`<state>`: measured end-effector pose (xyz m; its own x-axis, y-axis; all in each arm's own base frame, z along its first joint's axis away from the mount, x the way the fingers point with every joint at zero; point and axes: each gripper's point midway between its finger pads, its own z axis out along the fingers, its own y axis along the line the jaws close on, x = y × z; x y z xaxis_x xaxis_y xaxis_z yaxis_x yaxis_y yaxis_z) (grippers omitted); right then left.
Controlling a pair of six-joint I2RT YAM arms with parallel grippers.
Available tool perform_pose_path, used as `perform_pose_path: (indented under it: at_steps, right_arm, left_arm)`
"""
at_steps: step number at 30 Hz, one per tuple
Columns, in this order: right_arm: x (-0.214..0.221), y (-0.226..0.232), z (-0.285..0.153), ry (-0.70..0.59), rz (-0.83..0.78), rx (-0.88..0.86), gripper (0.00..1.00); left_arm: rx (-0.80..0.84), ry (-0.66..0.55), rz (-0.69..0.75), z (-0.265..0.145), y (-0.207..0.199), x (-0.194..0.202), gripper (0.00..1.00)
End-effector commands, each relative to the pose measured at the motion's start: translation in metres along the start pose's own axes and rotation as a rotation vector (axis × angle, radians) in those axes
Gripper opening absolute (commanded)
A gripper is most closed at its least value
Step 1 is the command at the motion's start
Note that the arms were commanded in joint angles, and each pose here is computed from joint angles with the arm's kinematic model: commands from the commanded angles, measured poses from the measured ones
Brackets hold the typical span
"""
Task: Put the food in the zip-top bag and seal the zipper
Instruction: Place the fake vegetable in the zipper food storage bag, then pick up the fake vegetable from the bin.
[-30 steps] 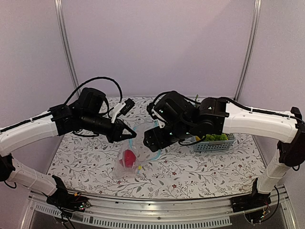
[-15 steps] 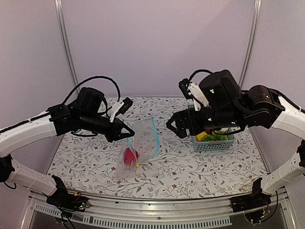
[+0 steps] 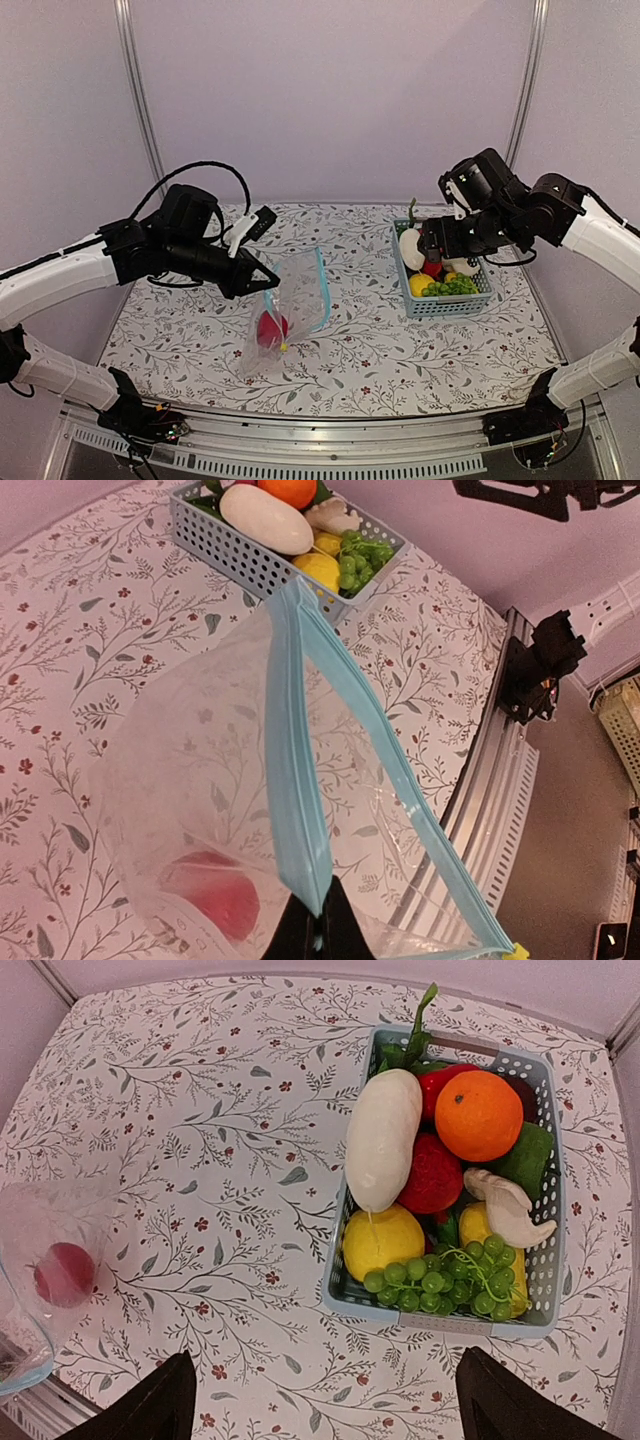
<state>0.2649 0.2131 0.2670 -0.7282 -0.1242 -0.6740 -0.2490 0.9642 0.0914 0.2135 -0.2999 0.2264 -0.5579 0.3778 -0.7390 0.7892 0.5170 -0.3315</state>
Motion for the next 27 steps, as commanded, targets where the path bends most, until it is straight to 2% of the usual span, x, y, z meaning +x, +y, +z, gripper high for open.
perform_pose_path:
  at_steps: [1, 17, 27]
  right_arm:
    - [0.0, -0.013, 0.03, 0.057, 0.021, 0.007, 0.89]
    - [-0.002, -0.043, 0.141, 0.191, 0.096, 0.069, 0.77]
    - [-0.002, -0.051, 0.186, 0.223, 0.105, 0.102, 0.76]
  left_arm:
    - [-0.023, 0.0, -0.019, -0.003, 0.01, 0.004, 0.0]
    - [-0.026, -0.021, -0.019, -0.009, 0.011, 0.0, 0.0]
    - [-0.023, -0.022, -0.019, -0.009, 0.011, 0.0, 0.0]
